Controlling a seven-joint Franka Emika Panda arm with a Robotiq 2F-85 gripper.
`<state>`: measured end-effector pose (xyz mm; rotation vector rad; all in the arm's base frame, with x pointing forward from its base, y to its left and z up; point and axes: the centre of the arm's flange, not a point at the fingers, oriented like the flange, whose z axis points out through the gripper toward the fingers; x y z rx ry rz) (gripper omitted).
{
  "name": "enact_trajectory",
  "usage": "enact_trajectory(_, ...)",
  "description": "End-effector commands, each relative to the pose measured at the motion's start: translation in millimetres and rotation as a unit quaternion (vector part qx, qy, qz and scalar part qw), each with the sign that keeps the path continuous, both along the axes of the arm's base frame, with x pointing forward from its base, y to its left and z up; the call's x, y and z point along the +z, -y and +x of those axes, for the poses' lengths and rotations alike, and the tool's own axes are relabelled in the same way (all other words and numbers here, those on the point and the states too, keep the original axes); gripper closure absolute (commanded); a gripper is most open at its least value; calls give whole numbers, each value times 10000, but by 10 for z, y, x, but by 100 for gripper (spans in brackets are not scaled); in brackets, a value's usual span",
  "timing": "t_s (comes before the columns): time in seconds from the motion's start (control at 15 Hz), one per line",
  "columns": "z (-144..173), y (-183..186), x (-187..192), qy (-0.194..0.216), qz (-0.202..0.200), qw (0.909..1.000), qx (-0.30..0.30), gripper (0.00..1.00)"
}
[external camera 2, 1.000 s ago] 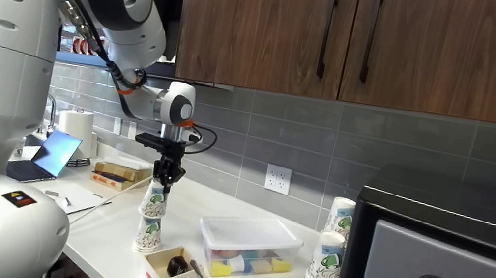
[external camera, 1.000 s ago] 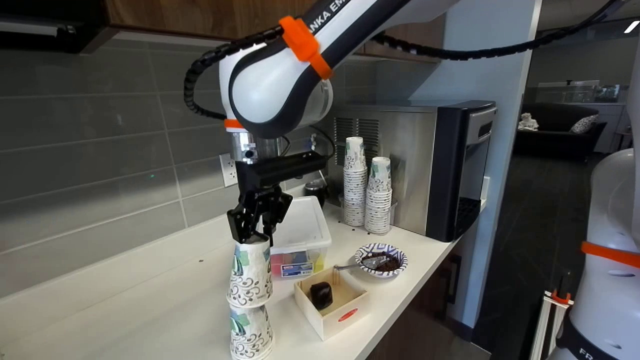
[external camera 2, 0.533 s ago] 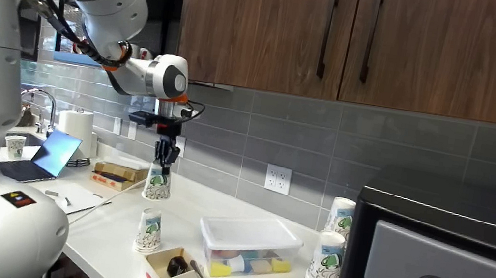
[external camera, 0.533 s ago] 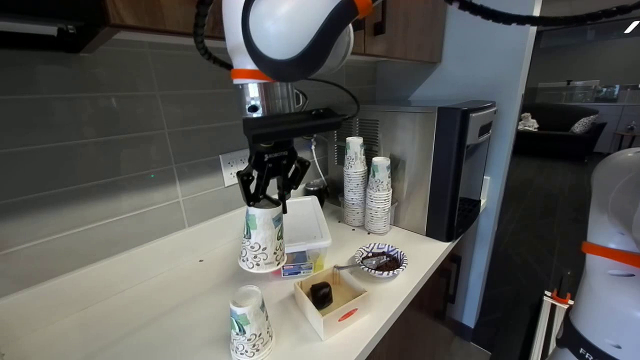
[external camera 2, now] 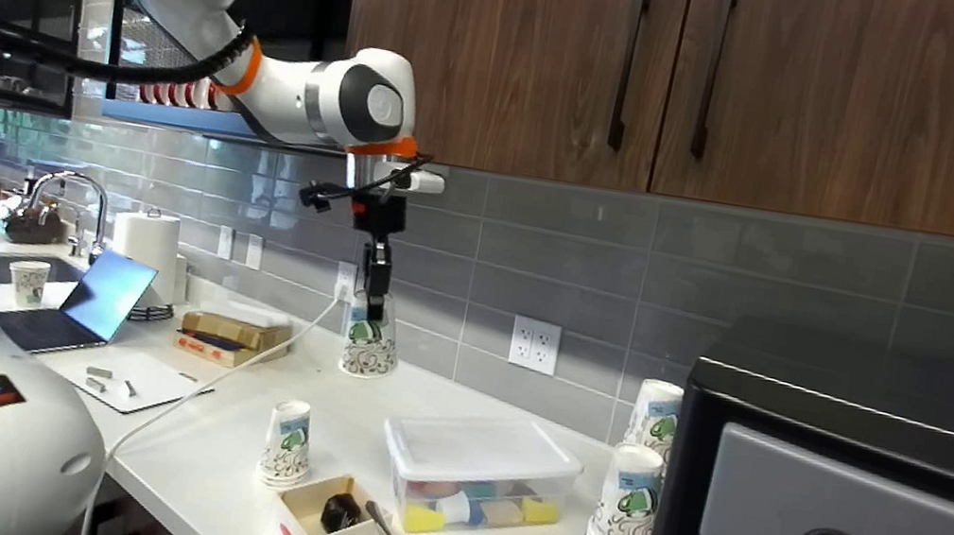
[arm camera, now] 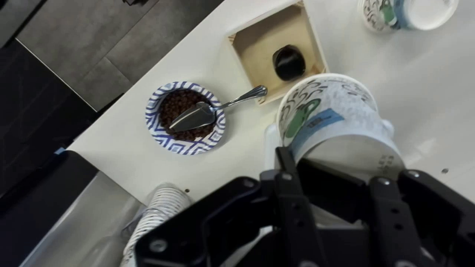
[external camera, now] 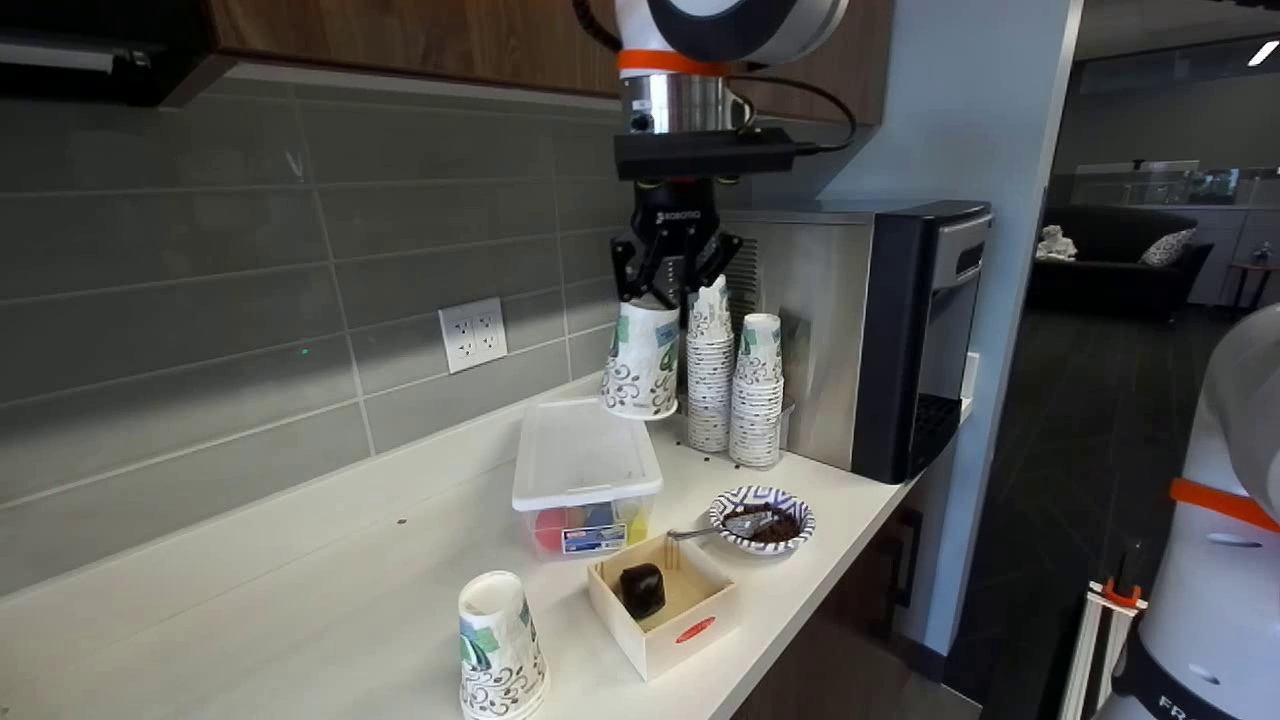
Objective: Pick up the cup from the stacked cups on the left and stuck it on the cups on the right
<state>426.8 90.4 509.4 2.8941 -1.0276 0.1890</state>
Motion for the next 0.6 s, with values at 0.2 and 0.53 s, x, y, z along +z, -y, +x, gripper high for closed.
enact_trajectory(0.2, -17, 1207, 228, 296, -193, 9920, -1214, 99)
enact_trajectory(0.53, 120, 1911, 365, 364, -339, 9820, -1821, 99)
